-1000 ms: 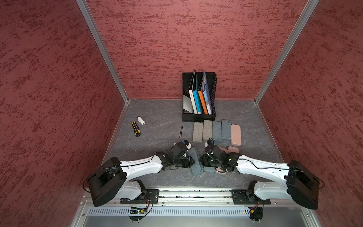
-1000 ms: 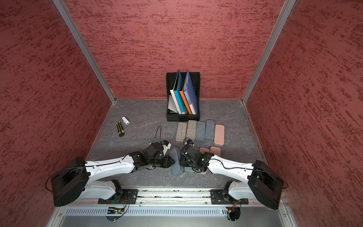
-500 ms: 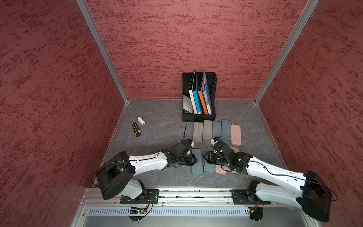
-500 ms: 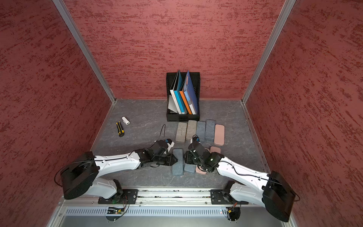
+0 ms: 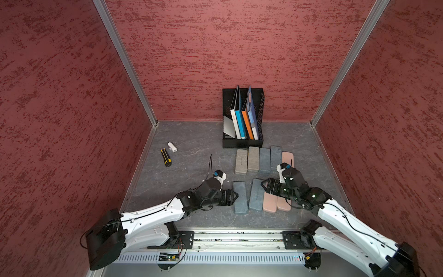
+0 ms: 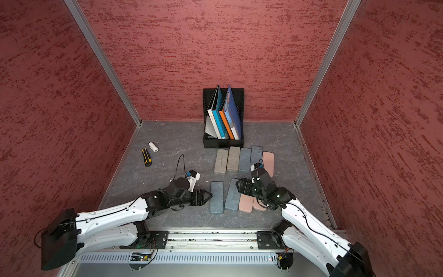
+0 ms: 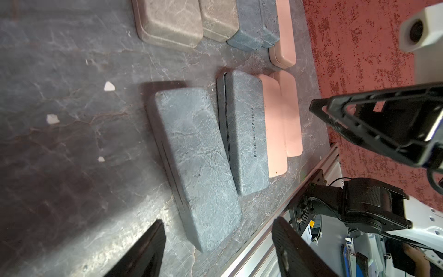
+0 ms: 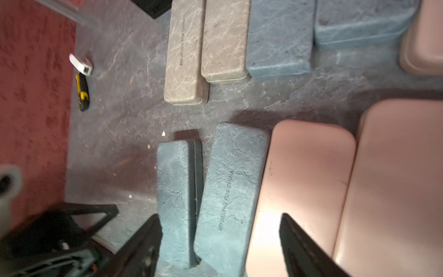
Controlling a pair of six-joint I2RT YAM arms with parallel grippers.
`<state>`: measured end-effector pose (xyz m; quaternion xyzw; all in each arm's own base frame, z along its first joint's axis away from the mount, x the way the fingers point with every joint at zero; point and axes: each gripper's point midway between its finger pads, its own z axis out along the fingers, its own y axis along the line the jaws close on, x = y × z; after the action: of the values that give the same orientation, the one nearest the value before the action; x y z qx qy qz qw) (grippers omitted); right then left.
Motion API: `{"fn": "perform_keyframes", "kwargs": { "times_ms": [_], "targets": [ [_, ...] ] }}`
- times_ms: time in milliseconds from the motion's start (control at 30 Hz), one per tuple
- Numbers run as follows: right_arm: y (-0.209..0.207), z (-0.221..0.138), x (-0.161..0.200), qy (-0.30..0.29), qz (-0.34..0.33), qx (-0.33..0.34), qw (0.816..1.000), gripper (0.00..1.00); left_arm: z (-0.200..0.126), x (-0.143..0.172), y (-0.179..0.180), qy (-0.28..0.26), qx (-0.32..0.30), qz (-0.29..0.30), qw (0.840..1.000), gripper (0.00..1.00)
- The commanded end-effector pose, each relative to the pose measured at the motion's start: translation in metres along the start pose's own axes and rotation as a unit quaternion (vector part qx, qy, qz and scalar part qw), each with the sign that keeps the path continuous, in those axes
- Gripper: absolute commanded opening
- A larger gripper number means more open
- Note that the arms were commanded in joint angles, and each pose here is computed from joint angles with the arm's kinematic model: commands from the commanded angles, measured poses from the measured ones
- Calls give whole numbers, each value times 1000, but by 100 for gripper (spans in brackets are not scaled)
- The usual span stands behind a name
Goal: Close the glasses case
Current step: Move the glasses case to the center of the board.
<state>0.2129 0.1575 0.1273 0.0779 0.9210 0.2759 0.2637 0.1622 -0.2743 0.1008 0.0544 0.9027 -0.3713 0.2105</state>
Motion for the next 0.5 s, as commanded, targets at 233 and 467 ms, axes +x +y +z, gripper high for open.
{"fn": "perform_keyframes", "kwargs": {
  "times_ms": [233, 467],
  "targets": [
    [-18, -2, 4, 23, 17, -6, 1000, 92, 59, 2, -7, 19, 7, -12, 1000, 20],
    [-27, -5, 5, 18, 20, 1, 1000, 93, 89, -9, -22, 25, 19, 3, 1000, 19]
  ]
}}
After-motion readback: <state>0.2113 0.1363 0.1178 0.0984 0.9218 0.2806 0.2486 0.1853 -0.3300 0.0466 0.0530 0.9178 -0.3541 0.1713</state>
